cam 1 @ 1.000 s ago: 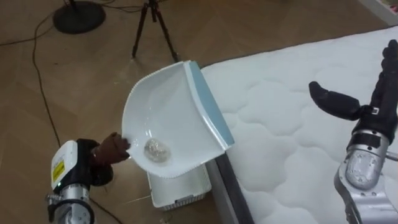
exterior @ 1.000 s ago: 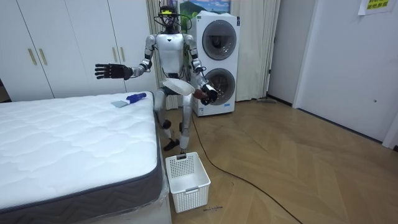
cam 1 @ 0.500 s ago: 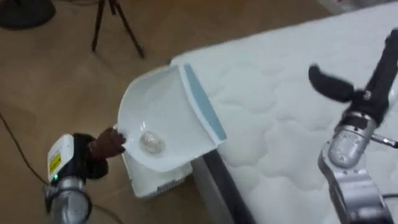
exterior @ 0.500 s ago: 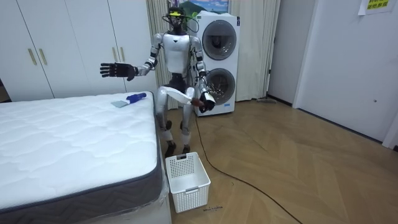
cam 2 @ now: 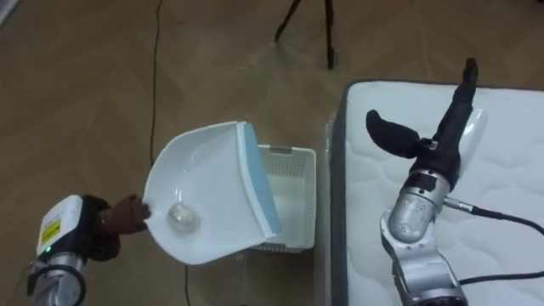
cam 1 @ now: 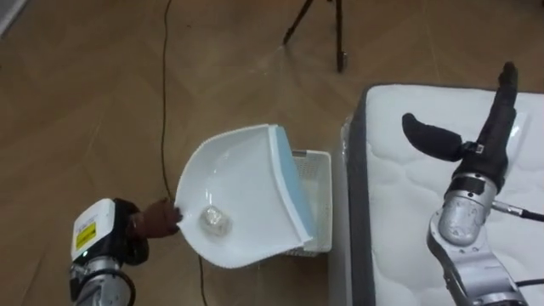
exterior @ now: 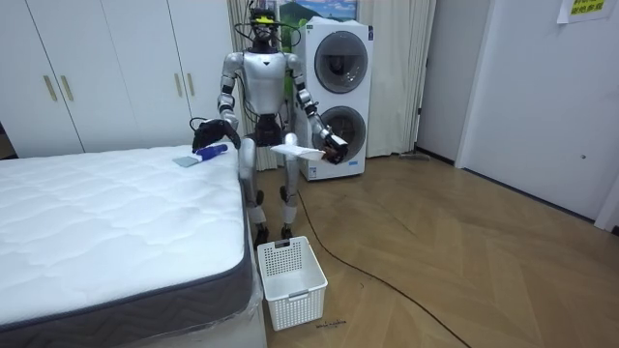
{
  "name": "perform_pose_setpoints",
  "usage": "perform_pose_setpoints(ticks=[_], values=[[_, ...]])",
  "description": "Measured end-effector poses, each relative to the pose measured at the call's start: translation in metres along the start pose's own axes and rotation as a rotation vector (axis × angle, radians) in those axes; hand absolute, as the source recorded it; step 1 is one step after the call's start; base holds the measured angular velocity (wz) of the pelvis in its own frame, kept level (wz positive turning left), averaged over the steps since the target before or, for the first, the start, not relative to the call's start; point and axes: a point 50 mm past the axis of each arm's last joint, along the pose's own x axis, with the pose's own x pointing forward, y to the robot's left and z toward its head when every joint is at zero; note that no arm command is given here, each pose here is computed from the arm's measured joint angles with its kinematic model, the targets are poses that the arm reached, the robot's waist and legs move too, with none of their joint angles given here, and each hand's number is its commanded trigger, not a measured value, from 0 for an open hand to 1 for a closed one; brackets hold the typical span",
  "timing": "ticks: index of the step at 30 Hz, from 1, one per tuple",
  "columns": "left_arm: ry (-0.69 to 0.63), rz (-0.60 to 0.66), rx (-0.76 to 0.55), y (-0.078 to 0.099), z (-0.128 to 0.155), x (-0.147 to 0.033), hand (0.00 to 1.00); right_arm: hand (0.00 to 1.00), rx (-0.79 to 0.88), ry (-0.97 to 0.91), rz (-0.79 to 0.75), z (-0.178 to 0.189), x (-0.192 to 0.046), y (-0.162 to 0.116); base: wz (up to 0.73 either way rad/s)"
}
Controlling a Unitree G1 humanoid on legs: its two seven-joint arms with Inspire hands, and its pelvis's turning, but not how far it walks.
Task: Clean bed
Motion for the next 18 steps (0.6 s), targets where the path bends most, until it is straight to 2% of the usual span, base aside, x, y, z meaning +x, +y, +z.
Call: perform_pose_setpoints(ticks=[12, 18], values=[[0.031, -0.004, 0.057, -0.003, 0.000, 0.008, 1.00, 0.00, -0.037, 0.018, 0.011, -0.011, -0.002, 0.004, 0.07], [0.037, 0.013, 0.104, 0.003, 0.002, 0.014, 1.00, 0.00, -0.047, 0.025, 0.031, -0.013, -0.006, 0.008, 0.00]])
